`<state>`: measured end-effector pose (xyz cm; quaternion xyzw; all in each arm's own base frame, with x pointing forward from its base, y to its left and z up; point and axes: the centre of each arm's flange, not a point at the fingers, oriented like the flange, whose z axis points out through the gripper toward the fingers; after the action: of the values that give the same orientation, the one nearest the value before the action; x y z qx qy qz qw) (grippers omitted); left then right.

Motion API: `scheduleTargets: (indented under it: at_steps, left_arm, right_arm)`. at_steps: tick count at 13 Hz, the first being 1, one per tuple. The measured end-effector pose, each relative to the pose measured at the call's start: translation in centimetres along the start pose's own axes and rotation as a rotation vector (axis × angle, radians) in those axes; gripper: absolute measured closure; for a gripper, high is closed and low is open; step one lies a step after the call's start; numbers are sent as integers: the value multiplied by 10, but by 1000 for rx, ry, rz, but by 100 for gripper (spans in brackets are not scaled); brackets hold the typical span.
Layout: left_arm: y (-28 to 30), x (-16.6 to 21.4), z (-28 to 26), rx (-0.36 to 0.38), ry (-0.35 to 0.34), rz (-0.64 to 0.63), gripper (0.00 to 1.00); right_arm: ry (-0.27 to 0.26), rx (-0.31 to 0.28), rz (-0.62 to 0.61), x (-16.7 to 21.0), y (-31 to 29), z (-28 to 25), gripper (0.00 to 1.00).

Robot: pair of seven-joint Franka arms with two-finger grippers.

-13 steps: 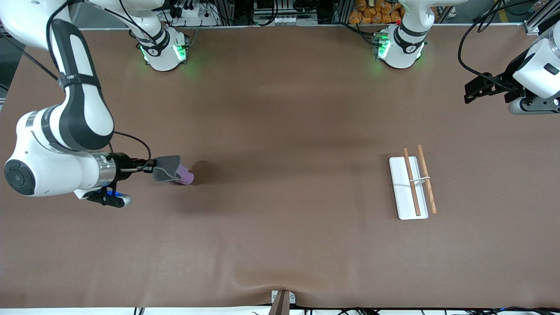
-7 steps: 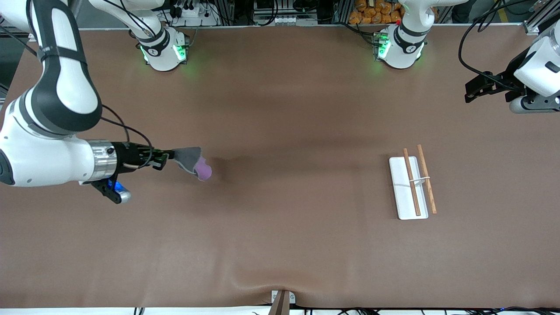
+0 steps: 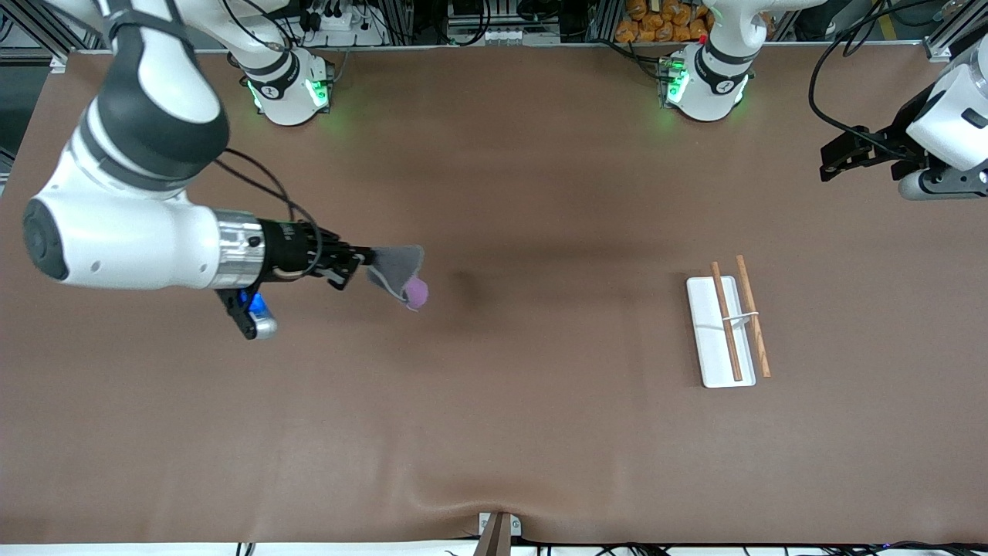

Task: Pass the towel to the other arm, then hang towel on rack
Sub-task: 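Lift the towel with the right gripper and carry it toward the rack, then hold the towel up while the left gripper reaches toward it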

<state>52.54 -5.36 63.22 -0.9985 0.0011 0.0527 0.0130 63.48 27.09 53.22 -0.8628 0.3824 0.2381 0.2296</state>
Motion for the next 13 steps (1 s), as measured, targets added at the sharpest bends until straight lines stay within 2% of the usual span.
scheduleTargets:
  at_steps: [6,13]
  left_arm:
    - [4,5,4,-26,6,4,0]
    - [37,31,27,-121,6,-113,0]
  right_arm:
    - [7,190,223,-53,-41,25,98]
    - [-61,445,420,-139,-87,103,98]
